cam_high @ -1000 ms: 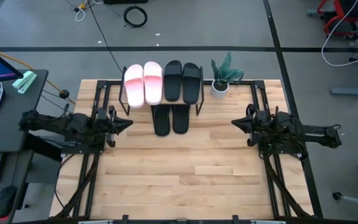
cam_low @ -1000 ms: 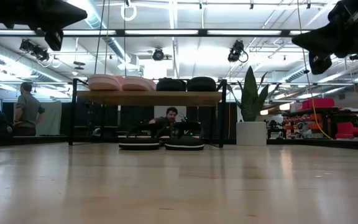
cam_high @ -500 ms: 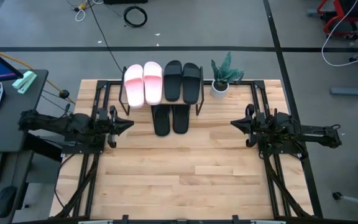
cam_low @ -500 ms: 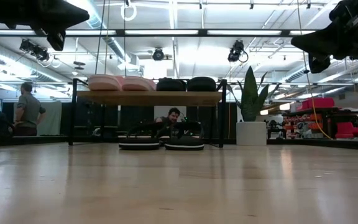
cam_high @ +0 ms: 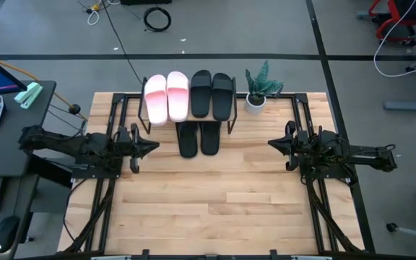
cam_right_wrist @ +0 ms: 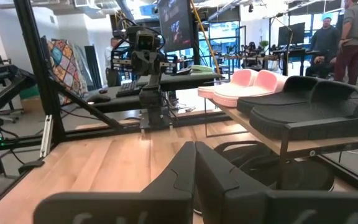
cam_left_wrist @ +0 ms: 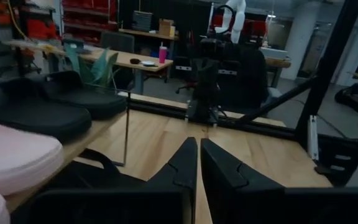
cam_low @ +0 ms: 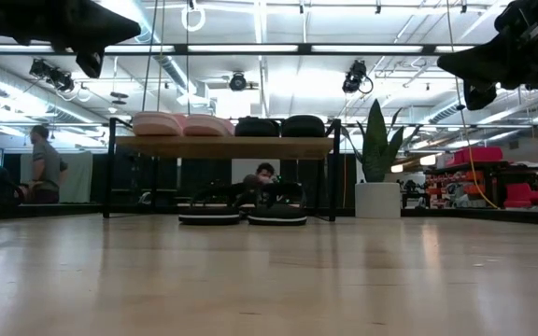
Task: Pick and place slides into the shelf
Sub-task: Return to Home Position
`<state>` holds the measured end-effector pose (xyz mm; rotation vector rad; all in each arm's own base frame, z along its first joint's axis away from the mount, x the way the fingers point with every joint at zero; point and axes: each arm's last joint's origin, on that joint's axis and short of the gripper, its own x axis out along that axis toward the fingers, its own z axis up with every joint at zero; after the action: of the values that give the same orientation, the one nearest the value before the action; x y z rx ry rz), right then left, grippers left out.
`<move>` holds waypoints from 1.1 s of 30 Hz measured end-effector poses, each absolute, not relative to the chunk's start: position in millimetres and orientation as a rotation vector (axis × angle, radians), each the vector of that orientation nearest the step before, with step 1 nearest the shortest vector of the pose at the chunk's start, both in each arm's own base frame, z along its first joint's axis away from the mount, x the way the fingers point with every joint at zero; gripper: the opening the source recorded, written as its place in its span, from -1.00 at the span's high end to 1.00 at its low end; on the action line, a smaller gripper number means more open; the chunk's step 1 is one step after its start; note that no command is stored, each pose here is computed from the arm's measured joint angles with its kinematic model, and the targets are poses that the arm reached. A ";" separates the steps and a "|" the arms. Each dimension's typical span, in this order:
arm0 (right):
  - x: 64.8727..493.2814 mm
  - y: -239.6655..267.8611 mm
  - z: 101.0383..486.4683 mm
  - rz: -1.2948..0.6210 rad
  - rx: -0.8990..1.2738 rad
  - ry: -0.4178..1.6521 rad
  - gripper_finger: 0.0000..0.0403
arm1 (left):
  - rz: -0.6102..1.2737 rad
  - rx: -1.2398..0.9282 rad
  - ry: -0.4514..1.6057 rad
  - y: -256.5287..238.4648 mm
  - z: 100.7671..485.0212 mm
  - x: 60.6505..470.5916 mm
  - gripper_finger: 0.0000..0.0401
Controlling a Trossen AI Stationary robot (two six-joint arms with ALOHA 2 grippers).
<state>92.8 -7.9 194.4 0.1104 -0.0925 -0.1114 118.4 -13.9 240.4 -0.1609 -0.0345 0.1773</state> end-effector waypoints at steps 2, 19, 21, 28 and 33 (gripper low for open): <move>92.8 -7.9 194.4 -0.111 0.110 -0.092 0.93 | 0.176 -0.204 -0.035 -14.0 240.1 118.4 0.86; 92.8 -7.9 194.4 -0.112 0.111 -0.093 0.93 | 0.204 -0.210 0.111 -13.6 225.0 115.9 0.85; 92.8 -7.9 194.4 -0.112 0.110 -0.092 0.93 | 0.218 -0.196 0.114 -12.2 224.7 111.5 0.87; 92.8 -7.9 194.4 -0.112 0.110 -0.092 0.93 | 0.175 -0.137 -0.016 -10.3 236.2 87.8 0.87; 92.8 -7.8 194.4 -0.112 0.110 -0.092 0.93 | 0.115 -0.123 -0.079 -13.8 219.1 83.1 0.83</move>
<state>92.8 -7.8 194.4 0.1101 -0.0922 -0.1118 83.1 -13.8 219.1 -0.1229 -0.0795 0.1149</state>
